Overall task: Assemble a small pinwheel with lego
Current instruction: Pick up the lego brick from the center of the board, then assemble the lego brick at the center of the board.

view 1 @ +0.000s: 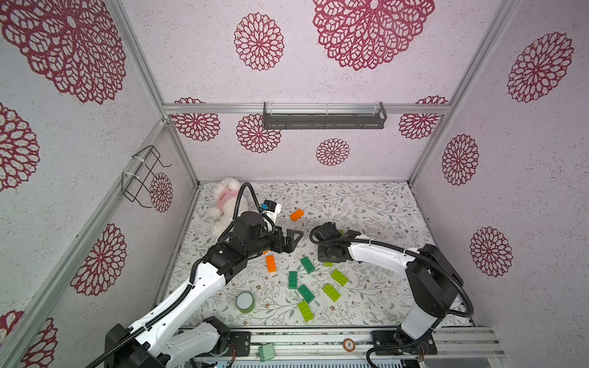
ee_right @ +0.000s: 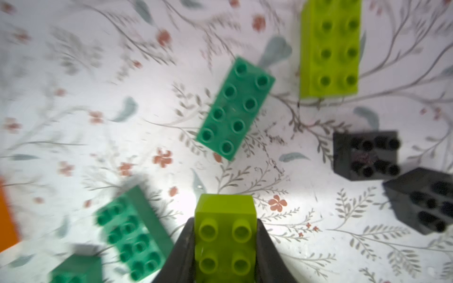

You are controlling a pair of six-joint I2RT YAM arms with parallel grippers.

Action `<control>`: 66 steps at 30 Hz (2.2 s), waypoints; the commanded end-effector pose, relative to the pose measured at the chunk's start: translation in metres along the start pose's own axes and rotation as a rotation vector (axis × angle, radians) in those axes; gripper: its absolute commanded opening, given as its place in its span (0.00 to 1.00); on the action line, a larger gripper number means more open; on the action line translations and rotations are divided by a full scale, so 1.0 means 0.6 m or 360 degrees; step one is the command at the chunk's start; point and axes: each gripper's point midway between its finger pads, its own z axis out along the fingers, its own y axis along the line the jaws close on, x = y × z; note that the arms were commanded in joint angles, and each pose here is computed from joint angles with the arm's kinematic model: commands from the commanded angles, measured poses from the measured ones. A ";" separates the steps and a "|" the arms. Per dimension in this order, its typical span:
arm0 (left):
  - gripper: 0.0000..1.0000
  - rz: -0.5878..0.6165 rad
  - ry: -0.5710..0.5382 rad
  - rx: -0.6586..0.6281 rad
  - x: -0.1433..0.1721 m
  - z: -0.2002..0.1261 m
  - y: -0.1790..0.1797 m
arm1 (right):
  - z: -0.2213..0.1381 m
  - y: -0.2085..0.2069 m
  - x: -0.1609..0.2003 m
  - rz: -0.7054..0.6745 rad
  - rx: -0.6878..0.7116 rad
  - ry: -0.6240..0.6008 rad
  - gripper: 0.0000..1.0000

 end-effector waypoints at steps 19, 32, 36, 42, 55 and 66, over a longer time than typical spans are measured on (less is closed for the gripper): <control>0.97 0.0094 -0.0027 0.0218 -0.003 -0.014 -0.046 | 0.146 -0.154 -0.290 -0.0088 0.0066 0.0001 0.08; 0.97 0.0126 0.0030 0.0276 0.012 -0.007 -0.060 | 0.188 -0.152 -0.265 -0.0091 0.0088 0.0118 0.12; 0.97 0.0125 0.0030 0.0278 0.012 -0.008 -0.061 | 0.182 -0.151 -0.257 -0.0092 0.0111 0.0122 0.13; 0.97 0.0128 0.0029 0.0273 0.011 -0.009 -0.060 | 0.177 -0.148 -0.246 -0.0097 0.0137 0.0140 0.20; 0.97 0.0150 0.0025 0.0251 0.010 -0.012 -0.058 | 0.172 -0.141 -0.231 -0.0087 0.0150 0.0146 0.46; 0.97 0.0151 0.0020 0.0251 0.008 -0.014 -0.058 | 0.165 -0.147 -0.233 -0.0069 0.0205 0.0128 0.42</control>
